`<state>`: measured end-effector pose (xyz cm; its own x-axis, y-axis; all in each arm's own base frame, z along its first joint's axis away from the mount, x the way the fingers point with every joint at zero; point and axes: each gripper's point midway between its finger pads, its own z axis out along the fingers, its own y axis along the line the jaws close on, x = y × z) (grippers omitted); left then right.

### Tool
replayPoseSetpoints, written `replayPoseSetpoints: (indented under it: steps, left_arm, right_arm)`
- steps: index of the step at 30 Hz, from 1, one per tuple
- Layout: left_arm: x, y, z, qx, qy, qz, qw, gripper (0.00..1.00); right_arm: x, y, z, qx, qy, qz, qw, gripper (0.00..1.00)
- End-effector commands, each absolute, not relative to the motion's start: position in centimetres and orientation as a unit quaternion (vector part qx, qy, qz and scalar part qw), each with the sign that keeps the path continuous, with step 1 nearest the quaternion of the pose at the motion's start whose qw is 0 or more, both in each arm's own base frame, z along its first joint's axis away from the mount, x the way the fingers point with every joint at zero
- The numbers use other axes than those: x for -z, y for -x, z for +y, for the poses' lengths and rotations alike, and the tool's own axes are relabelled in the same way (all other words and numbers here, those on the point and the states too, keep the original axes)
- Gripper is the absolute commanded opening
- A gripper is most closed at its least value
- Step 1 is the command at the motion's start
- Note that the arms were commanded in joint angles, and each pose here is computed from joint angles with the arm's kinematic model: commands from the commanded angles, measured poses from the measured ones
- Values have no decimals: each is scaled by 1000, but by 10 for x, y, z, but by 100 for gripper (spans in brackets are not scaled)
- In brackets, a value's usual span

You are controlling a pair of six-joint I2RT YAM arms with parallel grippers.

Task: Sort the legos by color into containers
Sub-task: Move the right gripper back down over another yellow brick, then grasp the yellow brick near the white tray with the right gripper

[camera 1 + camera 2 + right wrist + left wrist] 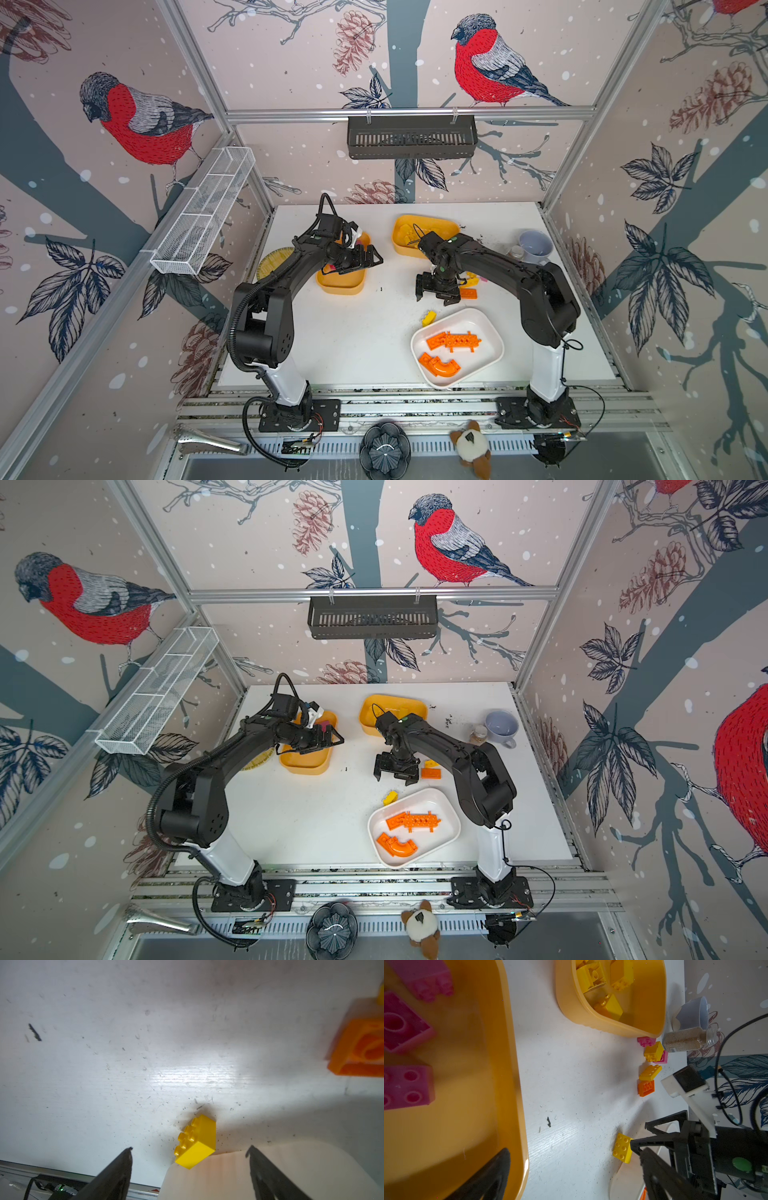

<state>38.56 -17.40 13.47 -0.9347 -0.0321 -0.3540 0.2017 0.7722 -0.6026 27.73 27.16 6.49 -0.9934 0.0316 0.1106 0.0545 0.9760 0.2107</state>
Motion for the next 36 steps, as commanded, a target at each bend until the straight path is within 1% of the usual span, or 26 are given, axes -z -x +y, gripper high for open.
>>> replayPoseSetpoints:
  steps: [1, 9, 17, 24, 31, 34, 36]
  left_arm:
    - [-135, -380, -174, 339, -55, 923, 174, 97]
    - [-129, -372, -167, 327, -53, 928, 170, 97]
    - [-127, -371, -165, 325, -51, 930, 167, 97]
    - [-126, -371, -165, 324, -52, 930, 166, 97]
    - [-125, -369, -163, 322, -53, 931, 165, 97]
    - [-124, -367, -163, 322, -53, 931, 164, 97]
    - [-124, -367, -163, 322, -54, 931, 164, 97]
  right_arm:
    - [-55, -271, 269, 93, 13, -993, 68, 87]
    - [-35, -257, 278, 99, -3, -990, 97, 85]
    - [-28, -245, 293, 121, -20, -985, 119, 83]
    - [-34, -245, 309, 153, -23, -981, 117, 80]
    - [-43, -253, 326, 181, -23, -978, 104, 79]
    - [-43, -257, 324, 172, -22, -980, 96, 79]
    - [-39, -254, 315, 140, -21, -985, 100, 77]
